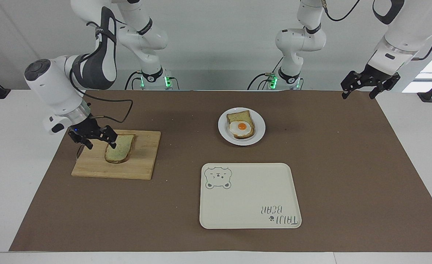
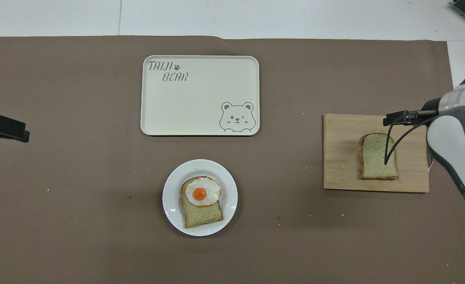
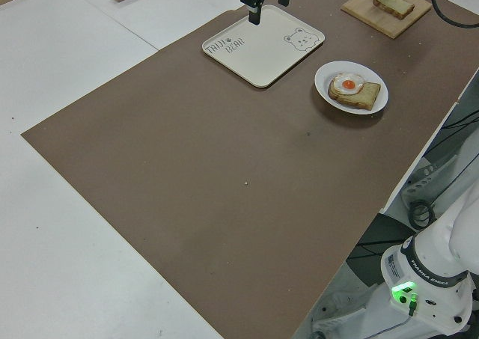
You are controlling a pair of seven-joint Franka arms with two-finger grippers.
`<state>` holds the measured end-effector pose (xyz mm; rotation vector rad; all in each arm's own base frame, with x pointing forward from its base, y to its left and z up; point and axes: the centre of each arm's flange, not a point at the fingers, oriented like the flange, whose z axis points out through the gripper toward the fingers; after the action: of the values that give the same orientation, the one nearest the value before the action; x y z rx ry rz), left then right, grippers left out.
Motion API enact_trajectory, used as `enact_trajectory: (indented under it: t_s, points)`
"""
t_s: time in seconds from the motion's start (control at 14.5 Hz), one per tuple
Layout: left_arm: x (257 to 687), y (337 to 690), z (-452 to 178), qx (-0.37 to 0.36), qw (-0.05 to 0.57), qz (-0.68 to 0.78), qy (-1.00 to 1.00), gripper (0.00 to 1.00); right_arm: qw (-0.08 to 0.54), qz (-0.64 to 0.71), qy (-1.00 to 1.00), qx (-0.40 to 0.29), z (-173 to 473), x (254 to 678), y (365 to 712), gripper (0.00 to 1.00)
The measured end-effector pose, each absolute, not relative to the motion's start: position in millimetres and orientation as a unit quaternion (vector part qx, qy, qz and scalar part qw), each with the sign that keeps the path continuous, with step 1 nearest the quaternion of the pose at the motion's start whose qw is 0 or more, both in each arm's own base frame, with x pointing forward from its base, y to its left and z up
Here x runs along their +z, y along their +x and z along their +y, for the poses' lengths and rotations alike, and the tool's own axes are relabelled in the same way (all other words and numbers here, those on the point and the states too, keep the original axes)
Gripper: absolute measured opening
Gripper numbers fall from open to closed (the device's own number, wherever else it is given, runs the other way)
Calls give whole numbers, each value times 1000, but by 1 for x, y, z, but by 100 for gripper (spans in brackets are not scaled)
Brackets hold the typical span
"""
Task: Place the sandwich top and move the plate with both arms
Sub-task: 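Reach the right gripper down and grasp the bread slice on the board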
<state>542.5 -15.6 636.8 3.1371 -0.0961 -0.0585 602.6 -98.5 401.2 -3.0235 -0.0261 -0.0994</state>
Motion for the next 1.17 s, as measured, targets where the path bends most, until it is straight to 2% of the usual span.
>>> enact_trajectory:
  t_s: [0.62, 1.17]
  points:
    - [637, 542, -16, -19, 1, -31, 999, 100, 74, -13, -997, -18, -109, 323, 591, 100]
    - [637, 542, -16, -19, 1, -31, 999, 100, 85, -3, -996, -1, -111, 304, 581, 100]
